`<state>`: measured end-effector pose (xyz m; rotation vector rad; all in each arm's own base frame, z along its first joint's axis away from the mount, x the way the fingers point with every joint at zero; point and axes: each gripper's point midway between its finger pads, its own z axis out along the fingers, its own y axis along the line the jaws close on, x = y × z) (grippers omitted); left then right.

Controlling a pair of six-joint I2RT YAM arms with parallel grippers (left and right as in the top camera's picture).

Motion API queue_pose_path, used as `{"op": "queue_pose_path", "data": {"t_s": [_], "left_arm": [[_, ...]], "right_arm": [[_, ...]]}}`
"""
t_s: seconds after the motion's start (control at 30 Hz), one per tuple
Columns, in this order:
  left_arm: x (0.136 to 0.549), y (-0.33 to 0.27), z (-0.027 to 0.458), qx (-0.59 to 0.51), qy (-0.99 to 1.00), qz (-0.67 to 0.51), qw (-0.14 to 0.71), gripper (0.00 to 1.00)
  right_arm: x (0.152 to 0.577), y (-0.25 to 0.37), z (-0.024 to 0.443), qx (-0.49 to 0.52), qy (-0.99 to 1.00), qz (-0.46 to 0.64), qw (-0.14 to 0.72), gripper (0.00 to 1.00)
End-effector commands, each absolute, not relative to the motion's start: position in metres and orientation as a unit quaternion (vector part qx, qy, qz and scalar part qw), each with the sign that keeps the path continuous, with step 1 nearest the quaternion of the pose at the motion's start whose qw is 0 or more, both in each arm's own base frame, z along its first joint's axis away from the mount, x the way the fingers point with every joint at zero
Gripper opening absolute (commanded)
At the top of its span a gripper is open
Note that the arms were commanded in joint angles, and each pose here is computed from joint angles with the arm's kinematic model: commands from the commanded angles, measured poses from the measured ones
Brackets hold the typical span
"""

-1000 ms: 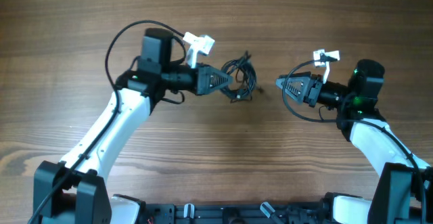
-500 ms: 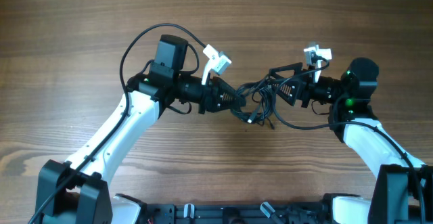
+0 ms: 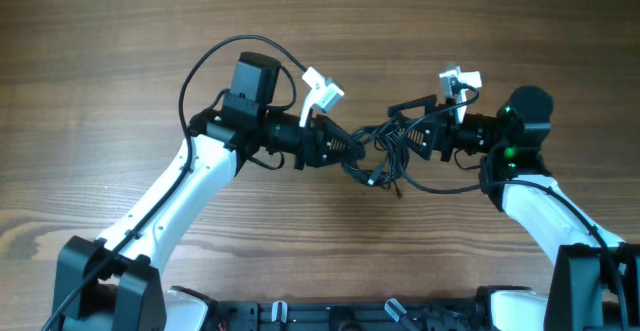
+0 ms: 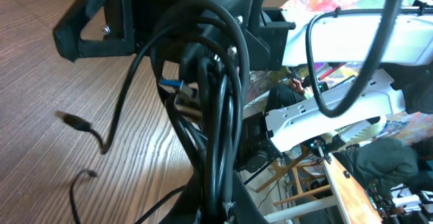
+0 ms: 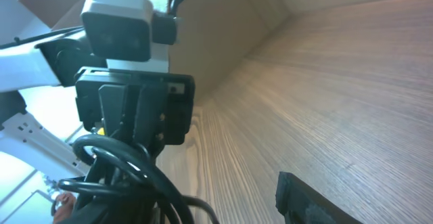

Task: Untangle cables

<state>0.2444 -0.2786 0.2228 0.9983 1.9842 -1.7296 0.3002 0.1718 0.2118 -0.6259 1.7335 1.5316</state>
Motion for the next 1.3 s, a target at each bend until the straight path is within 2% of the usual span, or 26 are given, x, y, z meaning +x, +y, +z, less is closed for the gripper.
{"op": "queue_pose_path", "data": {"t_s": [0.0,0.1,0.33,0.5,0.63,0.8,1.0,1.1,1.27], "left_arm": [[0.241,-0.28,0.233,0.368,0.676,-0.614,0.173,0.04],[0.235,-0.284,0.233,0.375,0.673,-0.616,0.167,0.04],[0.224,-0.292,0.232,0.384,0.668,-0.619,0.151,0.04],[0.221,-0.291,0.229,0.375,0.676,-0.62,0.136,0.04],[0.22,-0.291,0.229,0.374,0.676,-0.62,0.135,0.04],[0.22,-0.29,0.228,0.372,0.678,-0.62,0.132,0.04],[0.22,-0.29,0.228,0.372,0.678,-0.62,0.132,0.04],[0.219,-0.29,0.228,0.37,0.679,-0.62,0.13,0.04],[0.226,-0.29,0.219,0.365,0.7,-0.598,0.138,0.04]], "right_arm": [[0.296,0.186,0.214,-0.259,0.667,0.598,0.363,0.64],[0.313,0.188,0.212,-0.223,0.684,0.576,0.388,0.64],[0.365,0.162,0.206,-0.071,0.727,0.517,0.447,0.64],[0.392,0.138,0.2,0.018,0.739,0.466,0.486,0.75],[0.407,0.115,0.184,0.085,0.757,0.414,0.498,0.76],[0.415,0.086,0.154,0.163,0.784,0.338,0.494,0.81],[0.417,0.059,0.137,0.208,0.797,0.285,0.491,0.95],[0.415,0.032,0.123,0.25,0.802,0.246,0.484,1.0],[0.398,-0.007,0.091,0.349,0.806,0.228,0.42,1.0]]}}
